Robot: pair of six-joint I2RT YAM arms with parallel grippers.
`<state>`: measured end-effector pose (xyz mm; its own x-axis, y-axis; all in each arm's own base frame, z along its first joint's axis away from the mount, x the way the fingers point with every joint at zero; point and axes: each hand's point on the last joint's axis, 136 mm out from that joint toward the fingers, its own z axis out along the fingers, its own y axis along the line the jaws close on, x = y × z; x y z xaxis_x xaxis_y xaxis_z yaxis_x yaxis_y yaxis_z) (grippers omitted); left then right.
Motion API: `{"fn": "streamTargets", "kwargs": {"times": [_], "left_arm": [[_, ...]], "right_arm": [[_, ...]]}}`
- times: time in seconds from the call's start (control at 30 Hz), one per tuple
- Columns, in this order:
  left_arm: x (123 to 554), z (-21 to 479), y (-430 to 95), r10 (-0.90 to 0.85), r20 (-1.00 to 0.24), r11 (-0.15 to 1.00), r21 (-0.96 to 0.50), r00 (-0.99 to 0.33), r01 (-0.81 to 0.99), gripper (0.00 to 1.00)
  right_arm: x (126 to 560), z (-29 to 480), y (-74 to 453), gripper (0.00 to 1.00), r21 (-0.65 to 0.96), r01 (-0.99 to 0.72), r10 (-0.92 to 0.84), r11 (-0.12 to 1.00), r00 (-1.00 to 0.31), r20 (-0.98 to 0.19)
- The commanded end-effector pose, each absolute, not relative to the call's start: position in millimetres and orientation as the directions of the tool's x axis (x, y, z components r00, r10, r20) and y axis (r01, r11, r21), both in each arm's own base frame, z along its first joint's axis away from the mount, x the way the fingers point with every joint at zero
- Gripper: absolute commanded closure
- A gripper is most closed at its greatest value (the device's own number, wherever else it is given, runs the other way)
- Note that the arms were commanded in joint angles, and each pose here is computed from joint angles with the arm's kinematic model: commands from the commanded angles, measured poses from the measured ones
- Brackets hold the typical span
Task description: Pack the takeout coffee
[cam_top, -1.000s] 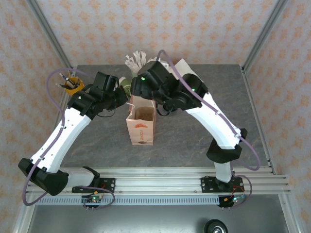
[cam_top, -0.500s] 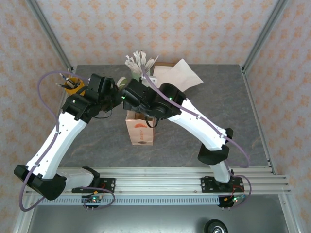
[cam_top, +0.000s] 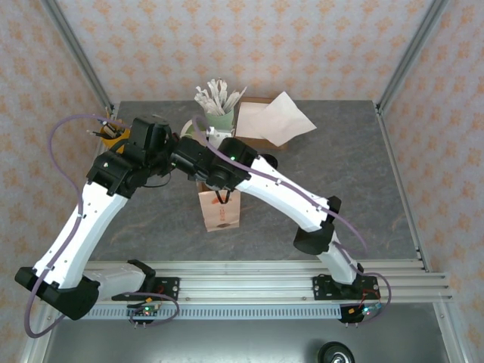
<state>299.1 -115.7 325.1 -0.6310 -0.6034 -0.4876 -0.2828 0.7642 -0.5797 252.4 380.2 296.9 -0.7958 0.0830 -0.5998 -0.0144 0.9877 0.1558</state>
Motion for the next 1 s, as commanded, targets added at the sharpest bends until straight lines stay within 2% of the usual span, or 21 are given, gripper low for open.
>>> {"fn": "streamTargets", "kwargs": {"times": [0.0,0.1,0.17,0.2,0.27,0.33,0.43,0.47,0.53,0.6,0.77,0.87,0.97], "left_arm": [[295.5,331.7,-128.0,-0.616,-0.455,0.728,-0.642,-0.643,-0.243,1.0],[286.4,325.5,-130.9,-0.6,-0.433,0.728,-0.645,-0.672,-0.233,1.0],[278.2,324.0,-122.6,-0.567,-0.469,0.765,-0.605,-0.677,-0.221,1.0],[275.4,324.6,-115.3,-0.548,-0.493,0.787,-0.576,-0.676,-0.218,0.89],[272.5,334.0,-100.4,-0.474,-0.562,0.842,-0.514,-0.678,-0.162,0.56],[270.8,351.0,-87.3,-0.376,-0.646,0.895,-0.439,-0.664,-0.08,0.29],[267.7,380.7,-73.9,-0.148,-0.783,0.969,-0.238,-0.603,0.071,0.15],[269.5,387.0,-67.8,-0.079,-0.816,0.983,-0.16,-0.572,0.093,0.13],[281.3,394.9,-43.5,-0.037,-0.861,0.999,-0.043,-0.508,0.0,0.08],[295.5,396.5,-28.7,-0.037,-0.874,0.998,-0.005,-0.485,-0.067,0.05],[334.5,392.0,-18.6,-0.172,-0.836,0.983,-0.109,-0.521,-0.149,0.03],[354.5,400.6,-40.4,-0.183,-0.834,0.981,-0.185,-0.521,-0.048,0.03],[371.8,407.7,-65.6,-0.145,-0.841,0.968,-0.23,-0.521,0.102,0.03]], "right_arm": [[256.9,284.7,369.5,0.36,0.105,0.024,0.082,0.994,-0.802,-0.592],[260.3,270.3,369.5,0.36,0.083,0.015,0.059,0.996,-0.827,-0.558],[260.7,265.2,366.2,0.36,0.055,-0.003,0.028,0.998,-0.839,-0.543],[259.6,264.5,363.0,0.36,0.034,-0.018,0.003,0.999,-0.841,-0.541],[254.5,260.0,358.3,0.36,-0.008,-0.08,-0.073,0.997,-0.855,-0.513],[248.7,257.3,351.1,0.36,-0.04,-0.147,-0.148,0.988,-0.864,-0.481],[242.5,259.0,345.2,0.37,-0.038,-0.249,-0.239,0.968,-0.858,-0.454],[242.1,260.6,341.9,0.37,-0.038,-0.274,-0.261,0.961,-0.853,-0.452],[241.7,264.4,335.9,0.37,-0.026,-0.321,-0.299,0.947,-0.845,-0.443],[238.5,270.1,334.4,0.36,-0.014,-0.395,-0.361,0.918,-0.823,-0.438],[232.8,277.3,334.2,0.36,-0.043,-0.544,-0.511,0.838,-0.755,-0.41],[229.8,268.5,341.9,0.35,-0.043,-0.594,-0.564,0.803,-0.737,-0.372],[235.2,273.2,356.2,0.35,-0.006,-0.584,-0.538,0.811,-0.742,-0.4]]}}
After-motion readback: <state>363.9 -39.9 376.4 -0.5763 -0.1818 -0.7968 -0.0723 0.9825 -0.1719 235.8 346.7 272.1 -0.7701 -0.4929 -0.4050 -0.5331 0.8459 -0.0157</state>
